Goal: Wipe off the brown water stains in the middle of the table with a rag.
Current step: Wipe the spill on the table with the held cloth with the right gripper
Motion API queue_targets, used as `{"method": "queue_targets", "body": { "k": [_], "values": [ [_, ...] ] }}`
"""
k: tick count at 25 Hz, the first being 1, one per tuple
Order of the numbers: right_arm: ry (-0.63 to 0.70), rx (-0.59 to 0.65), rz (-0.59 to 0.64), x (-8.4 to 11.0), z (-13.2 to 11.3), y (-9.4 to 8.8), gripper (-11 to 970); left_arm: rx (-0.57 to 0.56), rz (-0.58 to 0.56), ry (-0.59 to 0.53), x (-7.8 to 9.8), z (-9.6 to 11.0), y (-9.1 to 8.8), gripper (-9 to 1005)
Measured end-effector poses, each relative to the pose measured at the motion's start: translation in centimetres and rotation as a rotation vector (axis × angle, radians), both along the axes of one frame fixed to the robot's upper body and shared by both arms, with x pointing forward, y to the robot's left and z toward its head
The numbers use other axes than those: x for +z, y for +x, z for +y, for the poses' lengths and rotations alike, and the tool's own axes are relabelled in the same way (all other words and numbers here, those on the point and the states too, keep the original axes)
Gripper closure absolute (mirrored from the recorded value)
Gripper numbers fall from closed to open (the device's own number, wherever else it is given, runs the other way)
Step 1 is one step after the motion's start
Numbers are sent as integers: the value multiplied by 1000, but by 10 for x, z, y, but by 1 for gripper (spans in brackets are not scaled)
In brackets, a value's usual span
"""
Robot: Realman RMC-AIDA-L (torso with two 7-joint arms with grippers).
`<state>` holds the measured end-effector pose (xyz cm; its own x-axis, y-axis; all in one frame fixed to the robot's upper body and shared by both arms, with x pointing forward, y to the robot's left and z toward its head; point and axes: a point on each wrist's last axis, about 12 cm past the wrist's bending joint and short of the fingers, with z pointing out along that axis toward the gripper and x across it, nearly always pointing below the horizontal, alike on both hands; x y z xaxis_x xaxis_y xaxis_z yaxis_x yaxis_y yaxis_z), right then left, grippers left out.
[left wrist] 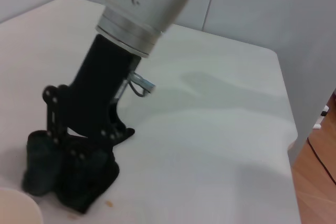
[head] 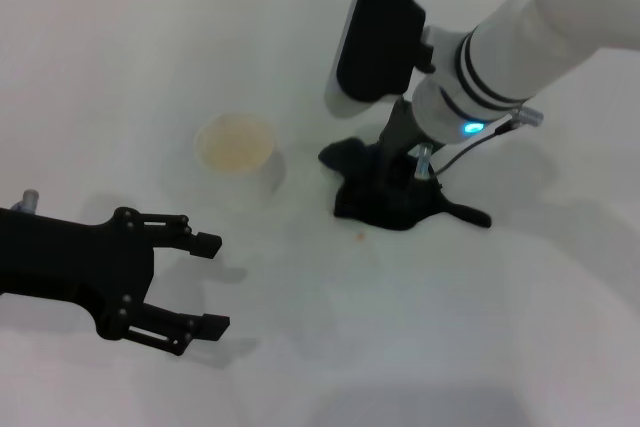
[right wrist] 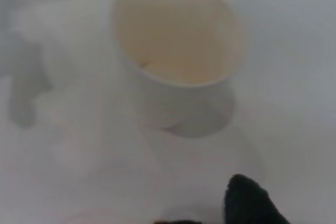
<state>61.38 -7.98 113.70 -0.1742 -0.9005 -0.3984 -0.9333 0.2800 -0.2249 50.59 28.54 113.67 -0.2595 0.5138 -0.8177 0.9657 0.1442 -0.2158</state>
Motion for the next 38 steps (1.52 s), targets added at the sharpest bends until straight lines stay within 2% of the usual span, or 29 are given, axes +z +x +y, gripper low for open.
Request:
{"method": "queue_targets", "body": {
  "k": [5,9,12,16,18,19,27,31,38],
  "values": [
    [-11,73,62,-6,12,-19,879,3,-9,2,1,-1,3,102],
    [38,151,136,-8,23,-35,881,4,-12,3,2,-2,4,102],
    [67,190,167,-7,27,-41,882,8,-17,4,2,-2,5,102],
    [67,191,144,-9,24,-35,882,8,-19,4,2,-2,6,102],
    [65,166,108,-11,17,-25,882,8,-20,4,2,-2,6,102],
    [66,135,65,-10,8,-12,882,8,-19,4,2,-2,5,102],
    [67,61,-38,-1,-16,16,881,14,-19,-5,2,-3,5,102],
    [59,101,-19,-3,-10,10,881,13,-22,-6,2,-4,6,102],
    [73,214,93,-11,15,-18,881,13,-40,-6,5,-7,11,102]
  ]
}}
